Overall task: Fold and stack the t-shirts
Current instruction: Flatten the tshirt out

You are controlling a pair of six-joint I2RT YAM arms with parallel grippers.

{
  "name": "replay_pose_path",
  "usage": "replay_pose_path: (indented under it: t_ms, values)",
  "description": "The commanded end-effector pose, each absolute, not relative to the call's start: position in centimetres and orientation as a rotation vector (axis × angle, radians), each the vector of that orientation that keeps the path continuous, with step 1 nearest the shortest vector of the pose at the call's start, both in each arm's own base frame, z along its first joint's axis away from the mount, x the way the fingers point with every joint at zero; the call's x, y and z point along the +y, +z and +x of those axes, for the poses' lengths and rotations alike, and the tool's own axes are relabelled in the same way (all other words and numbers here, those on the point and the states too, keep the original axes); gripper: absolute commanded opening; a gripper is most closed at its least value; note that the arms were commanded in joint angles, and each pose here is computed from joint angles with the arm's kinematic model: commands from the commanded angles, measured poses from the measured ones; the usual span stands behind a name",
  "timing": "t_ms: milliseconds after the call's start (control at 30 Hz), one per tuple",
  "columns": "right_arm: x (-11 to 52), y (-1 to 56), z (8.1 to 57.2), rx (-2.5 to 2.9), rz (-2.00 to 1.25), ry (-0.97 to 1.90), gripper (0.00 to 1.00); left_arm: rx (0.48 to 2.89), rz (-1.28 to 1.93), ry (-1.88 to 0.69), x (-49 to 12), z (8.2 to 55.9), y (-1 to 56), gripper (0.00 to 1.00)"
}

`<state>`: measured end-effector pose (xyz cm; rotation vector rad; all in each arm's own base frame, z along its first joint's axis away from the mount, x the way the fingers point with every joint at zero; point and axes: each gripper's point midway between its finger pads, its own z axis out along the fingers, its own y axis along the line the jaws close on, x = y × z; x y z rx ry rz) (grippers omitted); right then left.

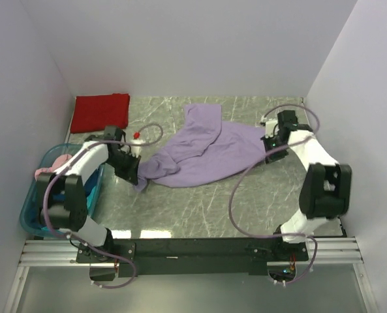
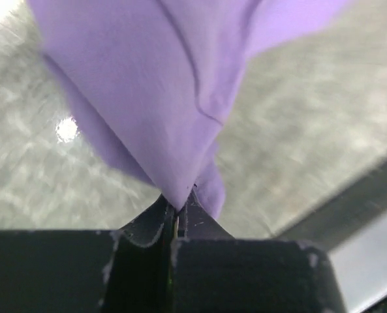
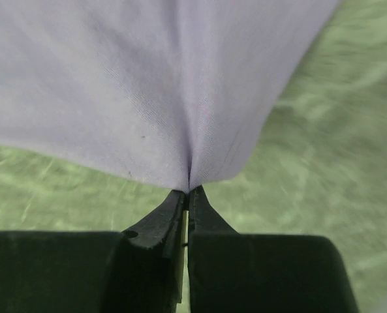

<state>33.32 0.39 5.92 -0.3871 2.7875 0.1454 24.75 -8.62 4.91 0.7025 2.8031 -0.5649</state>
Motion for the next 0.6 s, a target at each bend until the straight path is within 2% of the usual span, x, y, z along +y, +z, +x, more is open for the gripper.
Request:
replay_pose_path:
  t_ms: [0, 167, 333, 400, 467, 500, 567]
  values:
    - [-0.9, 13.6, 32.7, 2.587, -0.396, 0.09, 0.0, 2.598, 0.779, -0.777, -10.4, 24.5, 12.7, 0.01]
    - [-2.1, 21.9, 32.4, 2.385, -0.395, 0.005, 0.0, 2.431, 0.999, -0.922, -11.1, 20.8, 19.6, 0.01]
    - [-2.9, 27.0, 35.6, 2.29, -0.395, -0.05, 0.0, 2.284, 0.974, -0.909, -11.8, 21.6, 24.0, 0.0]
    - [-3.2, 26.8, 38.6, 2.311, -0.384, -0.044, 0.0, 2.286, 0.915, -0.979, -12.2, 23.0, 24.6, 0.0]
    - [-3.1, 23.4, 41.2, 2.419, -0.378, 0.028, 0.0, 2.295, 0.823, -1.075, -12.8, 24.3, 24.9, 0.0]
    - [-3.1, 24.2, 42.8, 2.402, -0.376, 0.032, 0.0, 2.328, 0.737, -1.111, -12.2, 26.0, 24.2, 0.0]
    - [-2.3, 19.6, 44.9, 2.528, -0.382, 0.09, 0.0, 2.37, 0.528, -1.204, -11.6, 27.8, 23.9, 0.01]
